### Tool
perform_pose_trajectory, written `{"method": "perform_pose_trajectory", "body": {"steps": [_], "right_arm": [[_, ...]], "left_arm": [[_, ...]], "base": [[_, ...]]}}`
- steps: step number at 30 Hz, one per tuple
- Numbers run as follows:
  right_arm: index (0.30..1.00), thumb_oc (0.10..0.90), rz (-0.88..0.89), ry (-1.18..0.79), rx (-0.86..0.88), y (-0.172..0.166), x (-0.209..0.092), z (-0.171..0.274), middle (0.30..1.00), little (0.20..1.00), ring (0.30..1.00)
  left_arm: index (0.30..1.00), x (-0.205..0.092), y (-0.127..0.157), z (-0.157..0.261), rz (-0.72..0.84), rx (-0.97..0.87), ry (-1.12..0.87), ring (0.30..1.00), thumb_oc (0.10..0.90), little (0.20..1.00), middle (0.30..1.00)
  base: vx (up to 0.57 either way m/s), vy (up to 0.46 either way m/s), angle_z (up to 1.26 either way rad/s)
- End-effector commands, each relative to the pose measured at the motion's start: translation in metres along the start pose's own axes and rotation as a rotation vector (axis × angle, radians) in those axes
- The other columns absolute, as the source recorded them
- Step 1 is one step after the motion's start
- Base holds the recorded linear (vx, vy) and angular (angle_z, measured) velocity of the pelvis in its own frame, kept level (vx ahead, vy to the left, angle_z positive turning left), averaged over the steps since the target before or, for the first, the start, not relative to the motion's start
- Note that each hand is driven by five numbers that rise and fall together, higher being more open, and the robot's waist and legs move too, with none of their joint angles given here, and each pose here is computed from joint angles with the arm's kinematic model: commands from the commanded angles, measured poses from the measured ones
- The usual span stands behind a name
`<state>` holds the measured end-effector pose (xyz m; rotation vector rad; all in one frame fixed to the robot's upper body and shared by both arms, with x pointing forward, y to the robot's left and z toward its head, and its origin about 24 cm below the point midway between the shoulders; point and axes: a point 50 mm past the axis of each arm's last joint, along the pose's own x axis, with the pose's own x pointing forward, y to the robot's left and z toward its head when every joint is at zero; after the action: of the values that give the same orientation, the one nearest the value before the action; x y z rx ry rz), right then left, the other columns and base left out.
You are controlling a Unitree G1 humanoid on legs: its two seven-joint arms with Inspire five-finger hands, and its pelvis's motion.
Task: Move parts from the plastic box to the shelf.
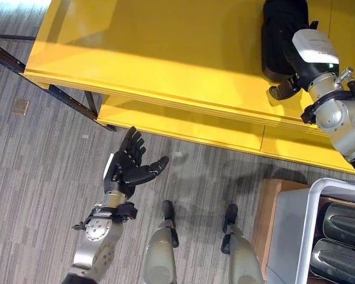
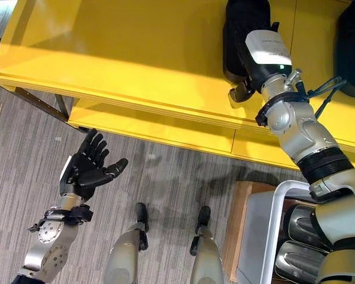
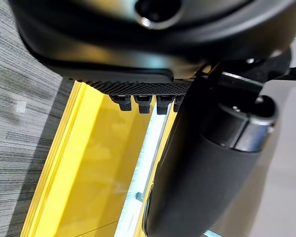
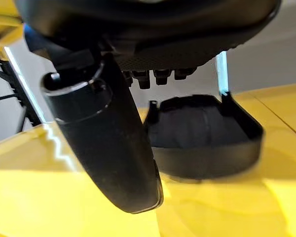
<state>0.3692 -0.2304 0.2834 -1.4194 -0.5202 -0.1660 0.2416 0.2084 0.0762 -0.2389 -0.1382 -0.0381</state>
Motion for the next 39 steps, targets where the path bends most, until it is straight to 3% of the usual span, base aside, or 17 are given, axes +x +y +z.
{"method": "perform_pose_trajectory", "body": {"steps": [1, 18, 21, 30, 39], "right_arm": [[1.0, 0.9, -0.224, -0.131, -0.051, -0.07, 0.011, 0.022, 1.0, 1.0, 1.0], [1.0, 0.9, -0.359, -0.293, 0.088, -0.078, -0.014, 0.051, 1.0, 1.0, 1.0], [1.0, 0.9, -0.371, -0.291, 0.269, -0.059, -0.042, 0.049, 1.0, 1.0, 1.0], [1.0, 0.9, -0.308, -0.234, 0.552, -0.011, -0.113, 0.046, 1.0, 1.0, 1.0], [1.0, 0.9, -0.129, -0.008, 0.999, 0.042, -0.187, 0.038, 1.0, 1.0, 1.0]], "left_arm": [[1.0, 0.0, -0.018, 0.047, -0.115, 0.0, -0.254, 1.0, 0.9, 1.0, 1.0], [1.0, 0.0, -0.019, 0.045, -0.114, 0.007, -0.24, 1.0, 0.9, 1.0, 1.0], [1.0, 0.001, -0.018, 0.041, -0.089, 0.007, -0.228, 1.0, 0.9, 1.0, 1.0], [1.0, -0.005, -0.017, 0.03, -0.056, -0.002, -0.177, 1.0, 0.9, 1.0, 1.0], [1.0, -0.02, -0.001, 0.017, 0.016, 0.0, -0.111, 1.0, 0.9, 1.0, 1.0]], "base": [[0.0, 0.0, 0.0], [0.0, 0.0, 0.0], [0.01, -0.011, 0.06], [0.01, -0.005, 0.04], [0.04, 0.017, -0.02]]}}
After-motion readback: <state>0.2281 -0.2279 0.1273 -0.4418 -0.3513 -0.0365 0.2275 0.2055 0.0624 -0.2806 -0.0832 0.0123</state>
